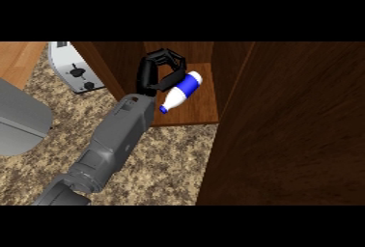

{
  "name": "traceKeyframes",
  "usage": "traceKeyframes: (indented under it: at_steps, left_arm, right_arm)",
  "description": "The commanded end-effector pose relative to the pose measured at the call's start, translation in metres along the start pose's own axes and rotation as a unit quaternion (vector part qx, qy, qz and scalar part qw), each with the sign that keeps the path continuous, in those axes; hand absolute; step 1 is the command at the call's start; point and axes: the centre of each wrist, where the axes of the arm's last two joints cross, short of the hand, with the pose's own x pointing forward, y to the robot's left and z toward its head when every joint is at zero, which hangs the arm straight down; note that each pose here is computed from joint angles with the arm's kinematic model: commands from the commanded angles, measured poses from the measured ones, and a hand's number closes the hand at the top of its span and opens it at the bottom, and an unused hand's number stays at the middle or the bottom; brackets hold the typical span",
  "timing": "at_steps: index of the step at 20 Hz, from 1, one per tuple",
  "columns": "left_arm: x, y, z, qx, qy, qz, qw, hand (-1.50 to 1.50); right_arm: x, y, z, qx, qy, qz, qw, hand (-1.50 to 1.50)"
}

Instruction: Pick up the bottled water, place it into the cabinet and close the cabinet

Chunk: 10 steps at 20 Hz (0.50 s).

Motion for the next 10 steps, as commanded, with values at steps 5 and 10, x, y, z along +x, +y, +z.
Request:
traceKeyframes:
  at_steps: [5,10]
  left_arm:
    - [-0.008,0.005,0.016,-0.065,0.023,0.120,0.9903,1.50]
    - [-0.013,0.008,0.036,-0.103,0.026,0.165,0.9806,1.50]
  right_arm:
    - [0.010,-0.008,0.003,-0.017,-0.023,0.026,0.999,-1.50]
    - [0.013,-0.007,0.014,-0.015,-0.009,0.037,0.999,-1.50]
